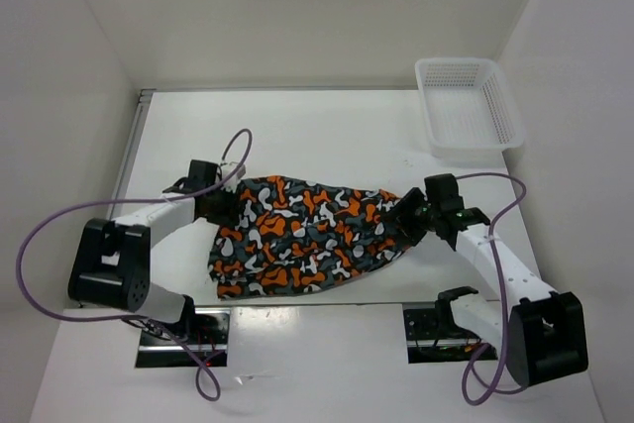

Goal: Fold and stack the shorts
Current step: Fold the shorts

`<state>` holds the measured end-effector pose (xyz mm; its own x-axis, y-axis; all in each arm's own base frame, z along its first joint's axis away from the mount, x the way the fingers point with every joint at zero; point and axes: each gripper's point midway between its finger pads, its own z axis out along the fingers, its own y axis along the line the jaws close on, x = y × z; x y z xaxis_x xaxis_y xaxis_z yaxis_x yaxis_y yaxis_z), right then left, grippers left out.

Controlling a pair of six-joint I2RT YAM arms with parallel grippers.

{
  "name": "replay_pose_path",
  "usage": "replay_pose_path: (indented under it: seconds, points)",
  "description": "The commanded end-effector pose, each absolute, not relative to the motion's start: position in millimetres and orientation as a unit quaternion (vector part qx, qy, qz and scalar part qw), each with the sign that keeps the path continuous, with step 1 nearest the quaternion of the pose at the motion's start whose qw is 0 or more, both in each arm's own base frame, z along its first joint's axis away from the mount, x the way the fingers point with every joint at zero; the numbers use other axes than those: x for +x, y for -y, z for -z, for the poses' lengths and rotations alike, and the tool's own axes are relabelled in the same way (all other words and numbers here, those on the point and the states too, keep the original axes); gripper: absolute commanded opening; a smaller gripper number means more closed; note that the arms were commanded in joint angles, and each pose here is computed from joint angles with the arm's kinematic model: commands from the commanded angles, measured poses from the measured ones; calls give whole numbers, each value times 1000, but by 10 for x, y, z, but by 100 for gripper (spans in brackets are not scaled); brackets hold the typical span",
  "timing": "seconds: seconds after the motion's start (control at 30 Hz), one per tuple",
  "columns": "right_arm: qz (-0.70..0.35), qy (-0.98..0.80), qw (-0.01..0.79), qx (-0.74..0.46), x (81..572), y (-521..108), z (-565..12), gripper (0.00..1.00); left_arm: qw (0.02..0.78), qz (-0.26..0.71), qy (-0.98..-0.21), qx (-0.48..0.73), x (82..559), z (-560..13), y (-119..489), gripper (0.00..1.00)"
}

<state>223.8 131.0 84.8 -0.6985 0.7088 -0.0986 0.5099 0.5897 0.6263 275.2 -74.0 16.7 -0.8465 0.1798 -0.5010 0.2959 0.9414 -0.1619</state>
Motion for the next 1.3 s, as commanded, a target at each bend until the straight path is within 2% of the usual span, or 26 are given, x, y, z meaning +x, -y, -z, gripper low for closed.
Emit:
replay_pose_path:
  seconds: [0.0, 0.07, 0.1, 0.13, 0.23, 0.33, 0.37, 0.43, 0.47, 0.5, 0.53, 0.6, 0.67, 0.73, 0.77, 0.8, 0.87, 0.9, 0.97, 1.0, 1.07, 1.1, 1.17, 1.23, 1.27]
  points:
    - [-285, -869, 192, 357, 2401, -1308, -800, 57, 253, 129, -949, 135, 2974, -93, 829, 35]
    - [-285, -869, 191, 357, 2510, -1331, -799, 43, 246, 124, -952, 134, 3118, -47, 834, 16]
    - [-290, -869, 195, 351, 2570, -1370, -818, 30, 264, 124, -947, 135, 3329, -158, 864, 3]
    - [-284, -871, 197, 349, 2672, -1376, -800, 25, 258, 123, -949, 130, 3413, -108, 838, 0]
    - [-278, -878, 210, 328, 3027, -1430, -835, 15, 290, 123, -941, 119, 3883, -281, 796, 0]
    - [-285, -878, 234, 306, 3456, -1518, -987, 10, 306, 117, -939, 103, 4215, -380, 666, 0]
    - [-275, -885, 223, 302, 3552, -1535, -846, 8, 313, 115, -938, 99, 4322, -435, 632, 0]
    - [-286, -882, 238, 290, 3795, -1602, -999, 5, 346, 104, -928, 88, 4631, -687, 501, 0]
    - [-283, -883, 238, 291, 3875, -1579, -965, 5, 357, 101, -925, 85, 4703, -772, 460, 2]
    - [-295, -878, 247, 285, 3960, -1617, -1118, 5, 370, 104, -920, 79, 4809, -895, 387, 18]
    - [-295, -879, 252, 278, 4002, -1624, -1144, 5, 370, 109, -919, 76, 4823, -944, 358, 36]
    - [-293, -881, 258, 267, 4025, -1622, -1198, 5, 393, 131, -907, 79, 4826, -1212, 332, 87]
    - [-295, -883, 257, 260, 3994, -1630, -1222, 7, 394, 139, -905, 76, 4733, -1356, 295, 95]
    - [-296, -887, 245, 254, 3892, -1636, -1149, 9, 400, 137, -904, 66, 4541, -1538, 205, 97]
    - [-303, -888, 239, 251, 3865, -1660, -1132, 12, 379, 145, -912, 59, 4328, -1360, 193, 95]
    - [-301, -889, 235, 252, 3810, -1649, -1093, 12, 388, 147, -908, 57, 4172, -1452, 174, 91]
    - [-306, -889, 239, 244, 3792, -1659, -1122, 14, 375, 146, -915, 35, 3915, -1309, 52, 77]
    - [-303, -891, 233, 246, 3729, -1646, -1071, 14, 358, 147, -922, 25, 3713, -1155, 33, 61]
    - [-300, -893, 231, 243, 3703, -1638, -1034, 15, 334, 169, -927, 21, 3544, -1005, 94, 56]
    - [-300, -893, 231, 243, 3702, -1638, -1033, 15, 312, 184, -932, 19, 3407, -867, 154, 58]
    - [-300, -893, 231, 243, 3702, -1638, -1033, 15, 307, 199, -930, 22, 3341, -772, 215, 74]
    - [-299, -894, 232, 239, 3701, -1635, -1031, 15, 309, 199, -930, 22, 3352, -717, 213, 77]
    - [-303, -894, 230, 237, 3693, -1648, -1036, 15, 292, 198, -936, 17, 3332, -570, 202, 79]
    - [-303, -894, 230, 237, 3693, -1648, -1037, 15, 288, 204, -936, 17, 3356, -505, 215, 76]
    - [-303, -894, 230, 237, 3693, -1648, -1037, 15, 283, 205, -937, 16, 3365, -448, 213, 71]
